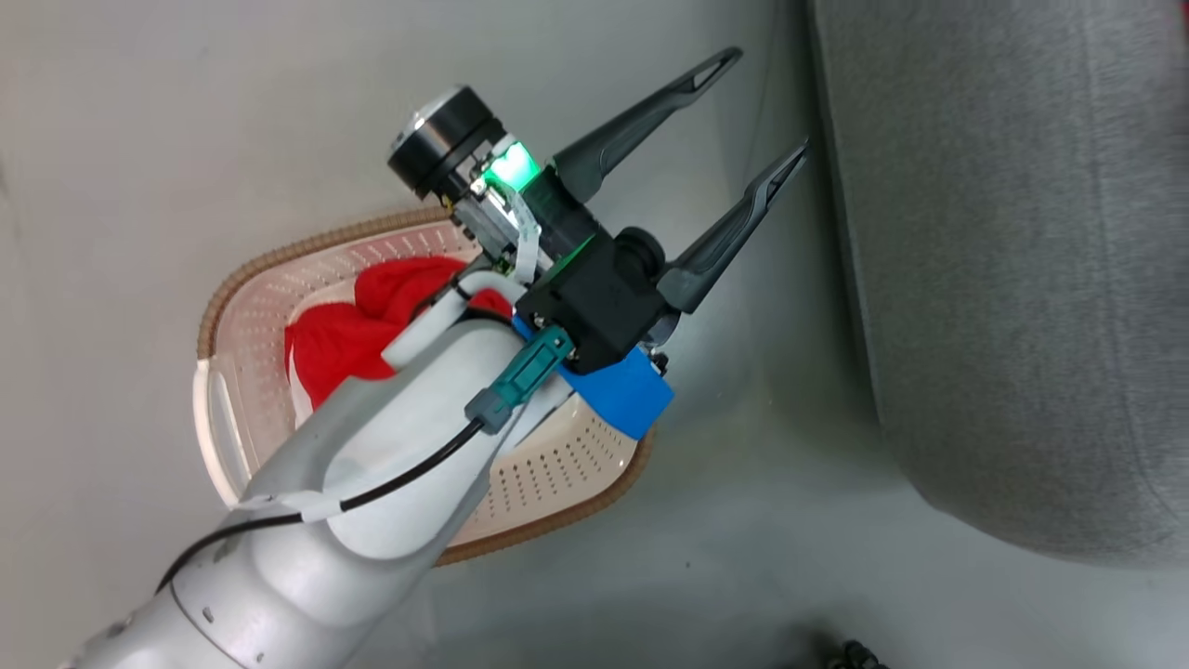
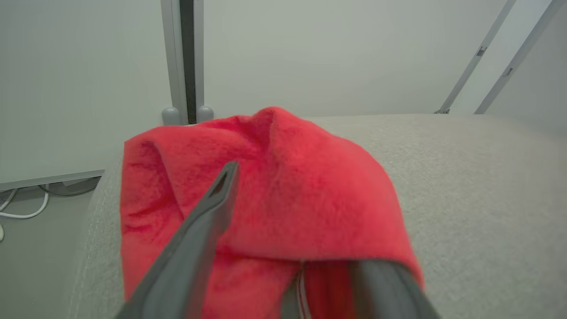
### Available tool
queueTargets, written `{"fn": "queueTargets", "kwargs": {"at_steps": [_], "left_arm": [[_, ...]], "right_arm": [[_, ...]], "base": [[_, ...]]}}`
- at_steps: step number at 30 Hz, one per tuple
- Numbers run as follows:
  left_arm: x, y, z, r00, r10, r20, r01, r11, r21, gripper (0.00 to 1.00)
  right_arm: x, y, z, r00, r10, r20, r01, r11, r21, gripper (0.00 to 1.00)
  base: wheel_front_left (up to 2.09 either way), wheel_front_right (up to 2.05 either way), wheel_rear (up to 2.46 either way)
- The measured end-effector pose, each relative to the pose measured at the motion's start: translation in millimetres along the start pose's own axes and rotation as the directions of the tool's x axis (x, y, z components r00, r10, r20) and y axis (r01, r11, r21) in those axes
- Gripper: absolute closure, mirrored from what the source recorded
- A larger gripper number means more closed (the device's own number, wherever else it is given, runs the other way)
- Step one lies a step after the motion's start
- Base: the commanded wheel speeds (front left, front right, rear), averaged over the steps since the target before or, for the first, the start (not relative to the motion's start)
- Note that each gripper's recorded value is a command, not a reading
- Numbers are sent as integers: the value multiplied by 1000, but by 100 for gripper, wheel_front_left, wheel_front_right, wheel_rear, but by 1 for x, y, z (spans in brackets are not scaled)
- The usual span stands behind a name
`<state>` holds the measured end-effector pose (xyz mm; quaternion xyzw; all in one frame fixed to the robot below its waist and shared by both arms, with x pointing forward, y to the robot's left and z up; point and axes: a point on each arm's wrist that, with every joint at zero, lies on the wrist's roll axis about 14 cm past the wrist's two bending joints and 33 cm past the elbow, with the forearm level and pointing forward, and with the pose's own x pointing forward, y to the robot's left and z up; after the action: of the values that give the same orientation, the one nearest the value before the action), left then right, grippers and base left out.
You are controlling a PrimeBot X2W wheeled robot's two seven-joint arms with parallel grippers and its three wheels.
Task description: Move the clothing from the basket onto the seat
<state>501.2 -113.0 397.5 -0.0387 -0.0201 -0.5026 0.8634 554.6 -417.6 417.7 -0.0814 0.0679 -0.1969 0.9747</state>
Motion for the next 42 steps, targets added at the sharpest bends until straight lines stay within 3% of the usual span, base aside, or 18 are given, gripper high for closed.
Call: {"fn": "queueTargets", "kwargs": {"at_steps": [5, 9, 17, 21, 28, 33, 38, 42], "left_arm": [[-6, -6, 30, 999, 44, 28, -44, 999, -2, 0], [-20, -8, 55, 993, 108, 41, -108, 994, 1, 0], [-78, 5, 88, 948, 317, 33, -318, 947, 30, 0], [-123, 26, 107, 879, 474, 50, -476, 878, 49, 0], [-219, 53, 133, 701, 708, 81, -713, 697, 73, 0], [-276, 50, 144, 593, 799, 100, -805, 587, 85, 0], [-312, 40, 153, 527, 841, 125, -850, 520, 90, 0], [-323, 33, 158, 510, 849, 142, -860, 502, 86, 0]], "right_arm": [[-44, -9, 0, 1000, 16, -21, -16, 1000, -13, 0], [-79, -12, 22, 999, 38, 35, -37, 999, -20, 0], [-139, 28, 77, 968, 158, 196, -166, 986, 27, 0], [-164, 69, 96, 932, 254, 258, -279, 958, 66, 0], [-200, 140, 115, 854, 417, 312, -468, 877, 110, 0], [-225, 162, 133, 808, 464, 363, -535, 836, 122, 0], [-246, 165, 139, 789, 479, 384, -556, 823, 116, 0], [-259, 164, 132, 791, 487, 370, -560, 820, 118, 0]], "base": [[0, 0, 0], [0, 0, 0], [0, 0, 0], [0, 0, 0], [0, 0, 0], [0, 0, 0], [0, 0, 0], [0, 0, 0]]}}
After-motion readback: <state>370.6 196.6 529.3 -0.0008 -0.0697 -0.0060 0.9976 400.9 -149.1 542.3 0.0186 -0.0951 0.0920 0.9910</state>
